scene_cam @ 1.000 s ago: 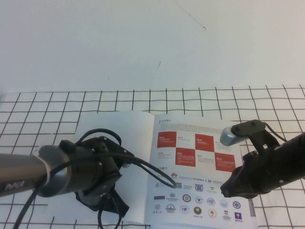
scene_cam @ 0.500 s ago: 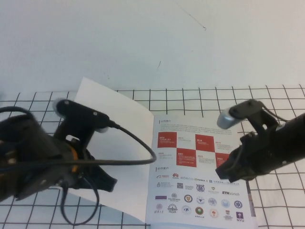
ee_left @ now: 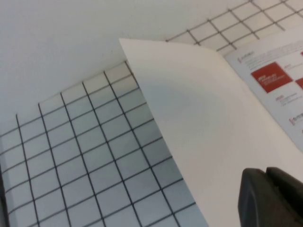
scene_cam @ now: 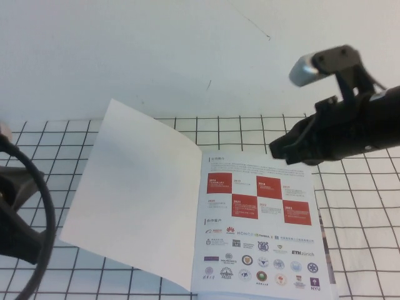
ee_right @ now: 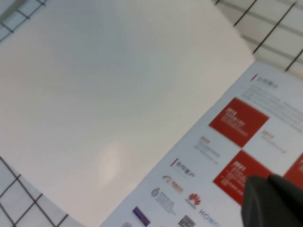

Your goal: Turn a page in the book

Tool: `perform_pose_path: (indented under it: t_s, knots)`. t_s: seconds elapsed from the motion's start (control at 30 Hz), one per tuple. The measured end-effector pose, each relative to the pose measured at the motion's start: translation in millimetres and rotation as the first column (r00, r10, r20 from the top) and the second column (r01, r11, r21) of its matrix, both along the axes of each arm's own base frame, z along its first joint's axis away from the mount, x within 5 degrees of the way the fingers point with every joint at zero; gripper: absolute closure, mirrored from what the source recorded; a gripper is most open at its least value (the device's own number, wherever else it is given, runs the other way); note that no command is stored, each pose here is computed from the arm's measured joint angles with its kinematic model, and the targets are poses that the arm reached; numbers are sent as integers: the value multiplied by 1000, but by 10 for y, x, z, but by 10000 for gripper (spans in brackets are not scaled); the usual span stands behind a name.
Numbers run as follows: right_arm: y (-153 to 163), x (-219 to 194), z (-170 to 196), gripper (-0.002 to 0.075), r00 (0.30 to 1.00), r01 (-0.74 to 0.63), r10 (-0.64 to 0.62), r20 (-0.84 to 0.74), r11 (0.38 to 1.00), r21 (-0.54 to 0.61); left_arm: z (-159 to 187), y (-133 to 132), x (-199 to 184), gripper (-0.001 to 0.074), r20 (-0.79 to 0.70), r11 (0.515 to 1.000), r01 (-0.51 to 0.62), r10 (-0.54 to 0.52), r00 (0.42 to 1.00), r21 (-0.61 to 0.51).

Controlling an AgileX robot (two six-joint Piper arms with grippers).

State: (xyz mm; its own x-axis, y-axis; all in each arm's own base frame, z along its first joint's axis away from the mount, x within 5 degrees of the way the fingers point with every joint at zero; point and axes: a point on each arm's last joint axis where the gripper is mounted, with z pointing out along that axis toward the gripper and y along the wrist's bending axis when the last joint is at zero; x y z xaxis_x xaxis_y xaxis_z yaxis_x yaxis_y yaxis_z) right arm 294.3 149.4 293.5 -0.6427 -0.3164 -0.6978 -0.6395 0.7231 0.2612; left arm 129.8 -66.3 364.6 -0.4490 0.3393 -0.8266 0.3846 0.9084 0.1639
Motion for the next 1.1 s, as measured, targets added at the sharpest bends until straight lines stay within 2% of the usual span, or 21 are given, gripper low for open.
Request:
perform_pose_path:
  t_s: [0.07,0.17,0.3,0.4,0.67,0.87,0.97,1.1]
  knots:
    - [75,89,-241,724,997,-18,19,-78,1000,20,-25,28,-10,739,-20,999,-14,15,1000,30]
    - [107,123,-384,724,993,-27,29,-110,999,17,-55,54,-28,739,-46,998,-27,30,998,52]
    - [53,87,-267,724,999,-28,27,-36,999,-20,-19,144,-135,740,-42,998,-41,43,998,37]
    - [-52,-50,-139,724,999,-21,23,24,996,-81,40,269,-315,739,-26,999,-46,46,999,-16]
    - [-533,-702,357,724,961,161,-106,255,965,-207,136,634,-887,739,48,976,-16,27,999,-219]
    - [-954,-1245,666,724,884,355,-228,408,895,-270,80,741,-1064,739,8,967,-22,24,1000,-255]
    - [-1137,-1551,755,724,835,432,-282,472,867,-247,5,707,-1056,739,-32,967,-18,10,999,-254]
    - [-1245,-1866,681,724,795,456,-322,514,876,-157,-196,602,-948,739,-33,968,4,-13,999,-249]
